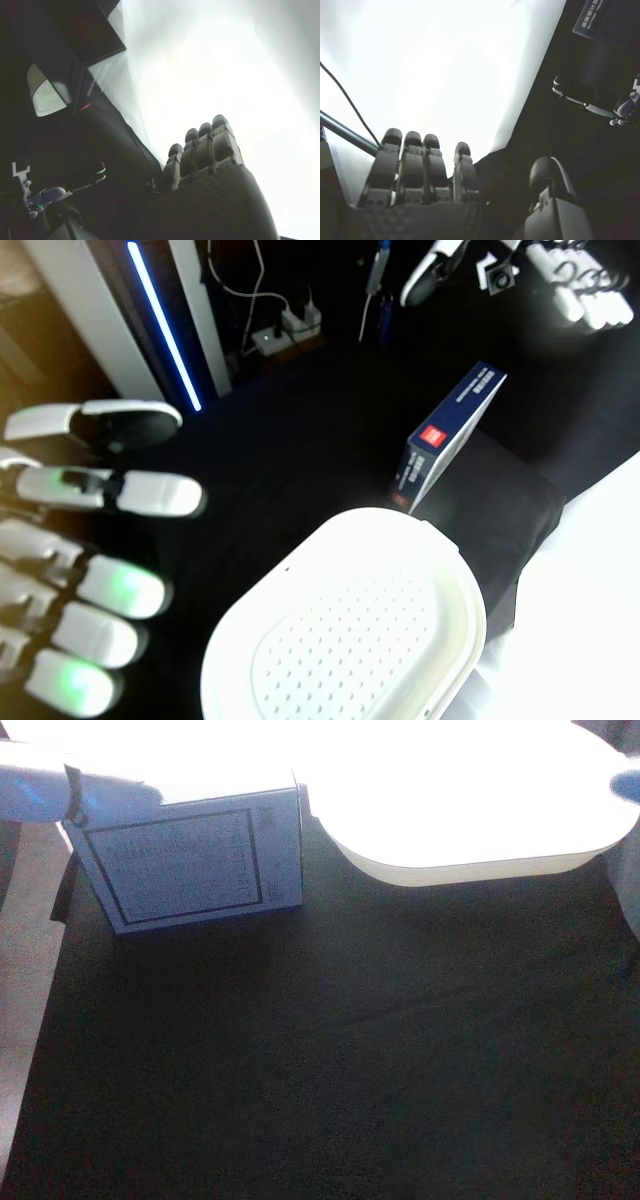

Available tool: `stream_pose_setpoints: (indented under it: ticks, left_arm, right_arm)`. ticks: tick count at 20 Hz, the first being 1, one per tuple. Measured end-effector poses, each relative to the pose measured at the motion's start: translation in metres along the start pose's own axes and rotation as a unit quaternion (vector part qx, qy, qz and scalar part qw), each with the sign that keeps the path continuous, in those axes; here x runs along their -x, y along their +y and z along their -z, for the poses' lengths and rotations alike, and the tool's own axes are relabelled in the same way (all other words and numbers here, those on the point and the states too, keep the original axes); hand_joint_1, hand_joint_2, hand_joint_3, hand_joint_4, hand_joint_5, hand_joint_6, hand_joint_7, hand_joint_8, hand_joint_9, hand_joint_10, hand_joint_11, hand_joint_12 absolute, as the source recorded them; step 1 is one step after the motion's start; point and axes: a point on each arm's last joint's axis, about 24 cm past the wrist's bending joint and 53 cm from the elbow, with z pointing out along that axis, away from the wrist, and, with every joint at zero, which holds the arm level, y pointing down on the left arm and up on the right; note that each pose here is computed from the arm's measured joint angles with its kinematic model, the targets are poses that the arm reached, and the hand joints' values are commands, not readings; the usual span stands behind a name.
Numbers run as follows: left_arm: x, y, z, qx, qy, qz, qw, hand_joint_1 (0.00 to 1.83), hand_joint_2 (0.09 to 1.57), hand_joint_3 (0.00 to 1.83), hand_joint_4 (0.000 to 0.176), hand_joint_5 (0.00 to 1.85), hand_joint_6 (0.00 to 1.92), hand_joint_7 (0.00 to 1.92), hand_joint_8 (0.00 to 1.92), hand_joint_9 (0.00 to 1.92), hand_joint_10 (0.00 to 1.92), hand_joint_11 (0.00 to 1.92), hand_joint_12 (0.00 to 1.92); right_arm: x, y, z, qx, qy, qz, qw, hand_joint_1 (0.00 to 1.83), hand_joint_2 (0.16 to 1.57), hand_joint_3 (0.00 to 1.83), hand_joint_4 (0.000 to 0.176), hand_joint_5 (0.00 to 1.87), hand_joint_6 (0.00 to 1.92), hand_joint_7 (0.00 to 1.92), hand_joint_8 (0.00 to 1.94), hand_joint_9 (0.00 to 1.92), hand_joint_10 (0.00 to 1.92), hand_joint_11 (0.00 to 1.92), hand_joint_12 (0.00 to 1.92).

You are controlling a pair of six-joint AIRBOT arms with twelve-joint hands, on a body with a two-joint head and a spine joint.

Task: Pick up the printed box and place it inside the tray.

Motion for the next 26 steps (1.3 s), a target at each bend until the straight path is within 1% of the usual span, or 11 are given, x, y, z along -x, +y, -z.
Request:
stream_pose_setpoints:
  ticks: [2,3,5,6,8,11,16,18,20,22,26]
  left_arm:
    - [-0.007,0.002,-0.001,0.004,0.014,-0.004,0.9999,0.45,0.88,0.02,0.000,0.00,0.00,0.08,0.00,0.03,0.01,0.00,0.00]
    - [-0.007,0.004,-0.005,0.006,0.019,-0.006,0.9998,0.37,0.93,0.01,0.000,0.00,0.00,0.09,0.00,0.07,0.01,0.04,0.03]
    - [-0.007,0.010,-0.012,0.014,0.022,-0.004,0.9996,0.21,0.99,0.02,0.000,0.00,0.00,0.07,0.00,0.06,0.00,0.08,0.05]
    - [-0.008,0.013,-0.015,0.018,0.025,-0.003,0.9995,0.29,0.93,0.02,0.000,0.03,0.02,0.10,0.00,0.10,0.00,0.01,0.30]
    - [-0.021,0.020,-0.023,0.029,0.047,-0.002,0.9985,0.35,0.86,0.00,0.000,0.10,0.01,0.13,0.01,0.14,0.01,0.00,0.55]
    - [-0.045,0.026,-0.033,0.041,0.087,-0.002,0.9954,0.37,0.83,0.00,0.000,0.14,0.01,0.08,0.00,0.08,0.00,0.00,0.35]
    - [-0.072,0.040,-0.039,0.060,0.139,-0.019,0.9884,0.43,0.74,0.00,0.000,0.01,0.00,0.05,0.00,0.03,0.00,0.00,0.19]
    - [-0.080,0.041,-0.043,0.063,0.155,-0.027,0.9855,0.35,0.75,0.00,0.000,0.00,0.00,0.06,0.00,0.05,0.00,0.00,0.25]
    - [-0.090,0.040,-0.045,0.063,0.170,-0.032,0.9828,0.31,0.78,0.01,0.000,0.00,0.00,0.04,0.00,0.04,0.00,0.00,0.22]
    - [-0.100,0.036,-0.046,0.060,0.185,-0.038,0.9801,0.34,0.81,0.00,0.000,0.02,0.01,0.05,0.01,0.04,0.01,0.01,0.18]
    - [-0.111,0.037,-0.048,0.061,0.202,-0.052,0.9761,0.44,0.78,0.00,0.000,0.03,0.00,0.06,0.00,0.04,0.00,0.00,0.18]
  right_arm:
    - [-0.004,0.000,0.000,0.001,0.004,-0.002,1.0000,0.69,0.72,0.01,0.162,0.02,0.00,0.13,0.01,0.05,0.04,0.00,0.53]
    - [-0.005,0.001,0.000,0.003,0.006,-0.001,1.0000,0.69,0.71,0.00,0.173,0.02,0.00,0.13,0.00,0.03,0.02,0.00,0.57]
    - [-0.006,0.002,0.000,0.005,0.008,0.000,1.0000,0.69,0.72,0.00,0.173,0.02,0.00,0.13,0.00,0.04,0.02,0.00,0.65]
    - [-0.007,0.002,0.000,0.006,0.010,0.000,0.9999,0.69,0.72,0.00,0.168,0.02,0.00,0.12,0.00,0.05,0.01,0.00,0.73]
    - [-0.007,0.002,0.000,0.005,0.009,0.000,0.9999,0.69,0.74,0.00,0.176,0.04,0.00,0.15,0.00,0.09,0.01,0.00,0.91]
    - [-0.010,0.005,-0.001,0.011,0.015,0.002,0.9998,0.70,0.75,0.00,0.176,0.06,0.01,0.17,0.01,0.11,0.02,0.00,0.93]
    - [-0.018,0.011,-0.004,0.022,0.021,-0.002,0.9995,0.74,0.72,0.00,0.166,0.05,0.00,0.15,0.00,0.09,0.00,0.00,0.96]
    - [-0.021,0.011,-0.004,0.024,0.023,-0.004,0.9994,0.76,0.72,0.00,0.159,0.05,0.00,0.14,0.00,0.10,0.01,0.00,0.97]
    - [-0.026,0.013,-0.004,0.027,0.029,-0.004,0.9992,0.78,0.72,0.00,0.173,0.06,0.00,0.14,0.00,0.11,0.01,0.00,1.09]
    - [-0.026,0.013,-0.004,0.027,0.029,-0.005,0.9992,0.79,0.73,0.00,0.157,0.07,0.00,0.12,0.00,0.13,0.01,0.00,1.11]
    - [-0.026,0.013,-0.004,0.027,0.028,-0.004,0.9992,0.80,0.72,0.00,0.158,0.07,0.00,0.11,0.00,0.11,0.00,0.00,0.96]
